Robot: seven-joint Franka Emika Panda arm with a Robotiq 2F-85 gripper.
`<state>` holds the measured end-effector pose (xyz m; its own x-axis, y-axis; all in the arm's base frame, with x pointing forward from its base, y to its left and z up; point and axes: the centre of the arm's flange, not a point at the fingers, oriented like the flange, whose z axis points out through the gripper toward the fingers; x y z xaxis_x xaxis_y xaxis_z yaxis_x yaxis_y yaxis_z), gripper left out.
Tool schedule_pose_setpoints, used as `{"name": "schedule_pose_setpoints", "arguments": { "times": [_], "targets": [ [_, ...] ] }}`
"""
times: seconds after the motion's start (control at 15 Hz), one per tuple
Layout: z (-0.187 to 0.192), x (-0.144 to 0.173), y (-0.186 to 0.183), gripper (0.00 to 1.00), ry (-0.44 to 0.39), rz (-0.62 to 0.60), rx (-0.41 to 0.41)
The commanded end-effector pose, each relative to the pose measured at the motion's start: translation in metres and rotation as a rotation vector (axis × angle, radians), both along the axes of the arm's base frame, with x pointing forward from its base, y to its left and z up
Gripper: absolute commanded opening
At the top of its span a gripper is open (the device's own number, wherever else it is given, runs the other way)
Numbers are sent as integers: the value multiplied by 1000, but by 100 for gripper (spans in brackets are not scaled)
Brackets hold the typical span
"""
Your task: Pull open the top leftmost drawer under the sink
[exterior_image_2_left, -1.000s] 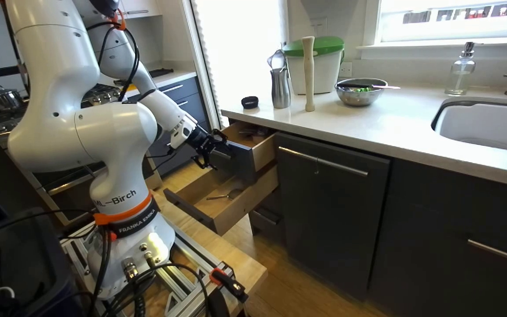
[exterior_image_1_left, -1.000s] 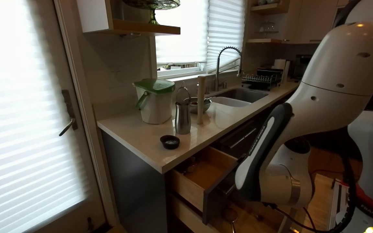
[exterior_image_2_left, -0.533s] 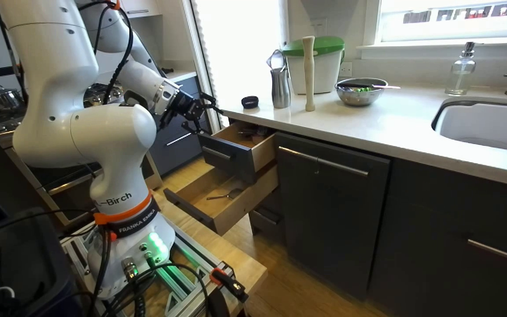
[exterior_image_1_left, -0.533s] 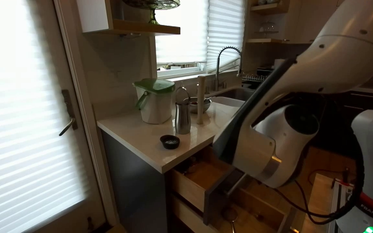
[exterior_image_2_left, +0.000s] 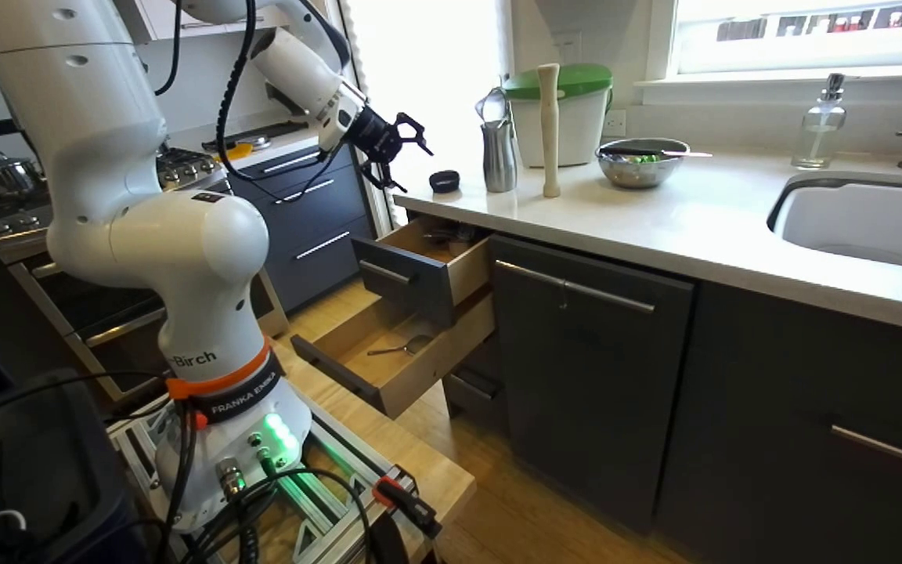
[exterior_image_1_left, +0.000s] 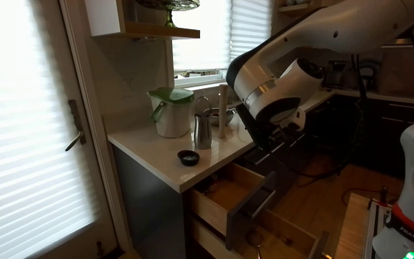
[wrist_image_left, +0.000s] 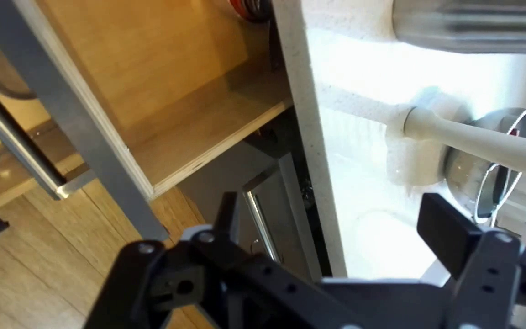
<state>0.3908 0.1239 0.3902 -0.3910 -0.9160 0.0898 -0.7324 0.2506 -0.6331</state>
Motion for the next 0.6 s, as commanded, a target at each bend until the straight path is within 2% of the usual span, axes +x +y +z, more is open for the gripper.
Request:
{"name": "schedule_pose_setpoints", "arguments": {
  "times": [0.0,0.07,0.13,0.27,0.53],
  "targets": [
    [-13,19,12,100,-40,-91,174],
    [-18,20,15,100,-65,-120,211],
    [-2,17,0,100,-40,-66,135],
    [-7,20,8,100,-51,-97,177],
    [-9,20,13,100,-51,-106,190]
  ]
}}
